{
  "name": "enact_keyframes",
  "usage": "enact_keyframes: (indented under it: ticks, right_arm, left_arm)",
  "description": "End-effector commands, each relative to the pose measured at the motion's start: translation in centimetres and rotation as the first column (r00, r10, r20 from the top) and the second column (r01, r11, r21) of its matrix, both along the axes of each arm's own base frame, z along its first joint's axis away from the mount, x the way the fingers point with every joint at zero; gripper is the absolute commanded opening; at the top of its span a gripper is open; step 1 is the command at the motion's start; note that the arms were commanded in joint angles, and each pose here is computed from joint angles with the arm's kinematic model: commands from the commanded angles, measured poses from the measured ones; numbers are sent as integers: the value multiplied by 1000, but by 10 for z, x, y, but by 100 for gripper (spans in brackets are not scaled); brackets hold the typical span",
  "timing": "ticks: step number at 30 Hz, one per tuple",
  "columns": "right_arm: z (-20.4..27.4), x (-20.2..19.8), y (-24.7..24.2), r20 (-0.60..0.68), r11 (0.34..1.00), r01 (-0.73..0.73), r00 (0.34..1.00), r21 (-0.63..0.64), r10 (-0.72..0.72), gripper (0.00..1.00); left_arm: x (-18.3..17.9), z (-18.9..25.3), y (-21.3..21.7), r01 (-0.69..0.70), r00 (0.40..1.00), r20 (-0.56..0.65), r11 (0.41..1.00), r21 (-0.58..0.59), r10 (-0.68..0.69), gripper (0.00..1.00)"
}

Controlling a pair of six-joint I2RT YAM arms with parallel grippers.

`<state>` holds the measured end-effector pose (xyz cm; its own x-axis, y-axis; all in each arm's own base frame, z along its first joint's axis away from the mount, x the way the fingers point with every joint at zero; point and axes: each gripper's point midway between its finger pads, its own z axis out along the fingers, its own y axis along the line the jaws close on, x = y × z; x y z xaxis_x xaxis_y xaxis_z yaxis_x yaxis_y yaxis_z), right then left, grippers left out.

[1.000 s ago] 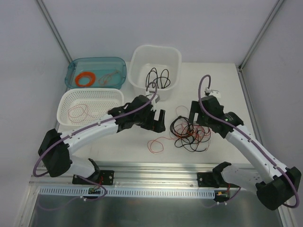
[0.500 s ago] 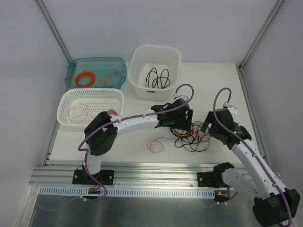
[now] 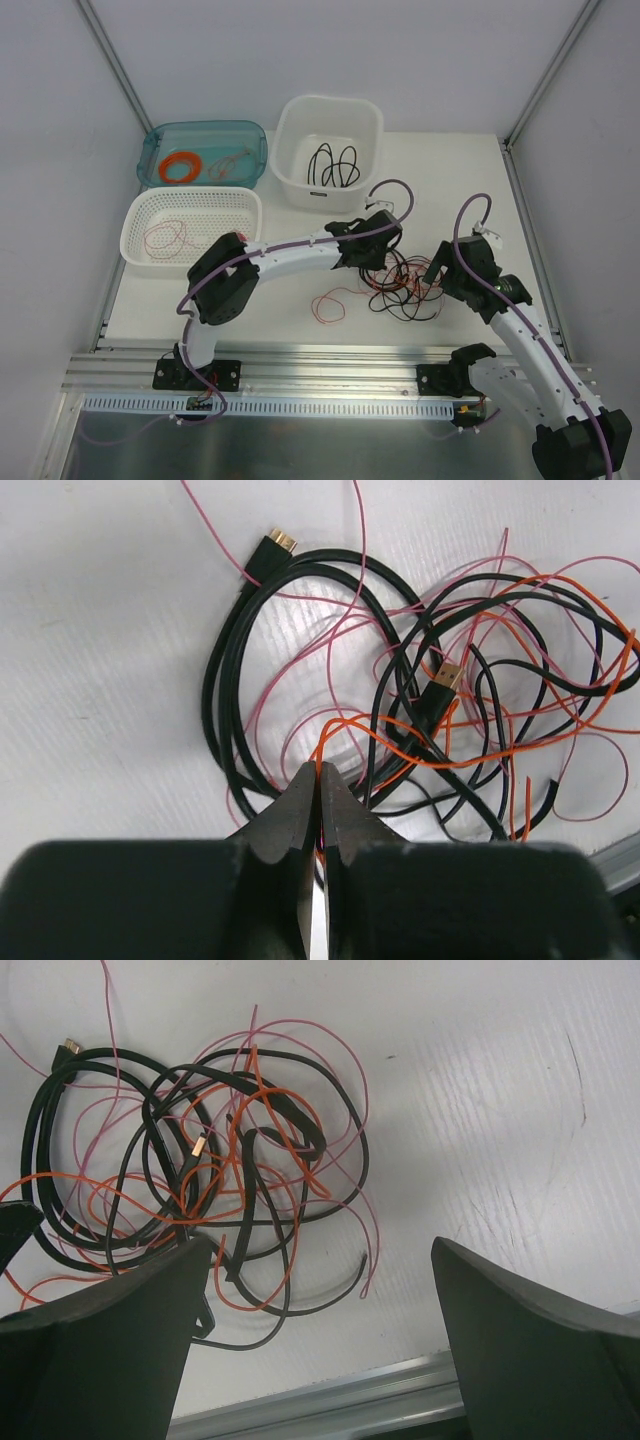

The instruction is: Untangle the cables

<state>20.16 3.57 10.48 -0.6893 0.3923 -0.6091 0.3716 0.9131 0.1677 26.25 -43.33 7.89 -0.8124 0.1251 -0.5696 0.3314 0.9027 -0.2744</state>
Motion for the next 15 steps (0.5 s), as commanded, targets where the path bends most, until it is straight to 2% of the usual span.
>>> enact_keyframes:
  ticks: [1,3,6,11,15]
  right_arm:
    - [7,7,3,43,1000,2,999,28,-3,97]
    - [7,7,4,46,1000,-8,999,28,7,97]
    - [7,9,6,51,999,-14,999,31,12,97]
    - [10,11,7,60,999,-20,998,38,17,97]
    - [17,12,7,82,999,-27,996,39,24,97]
  left_arm:
    - [10,71,15,9,989,147,999,-47,-2,0]
    - [9,84,32,11,982,188,1000,-12,-8,0]
    - [8,133,61,2,968,249,998,-56,12,0]
    - [7,164,110,-24,961,275,998,-51,37,0]
    - [8,189,152,-74,954,284,993,-92,97,0]
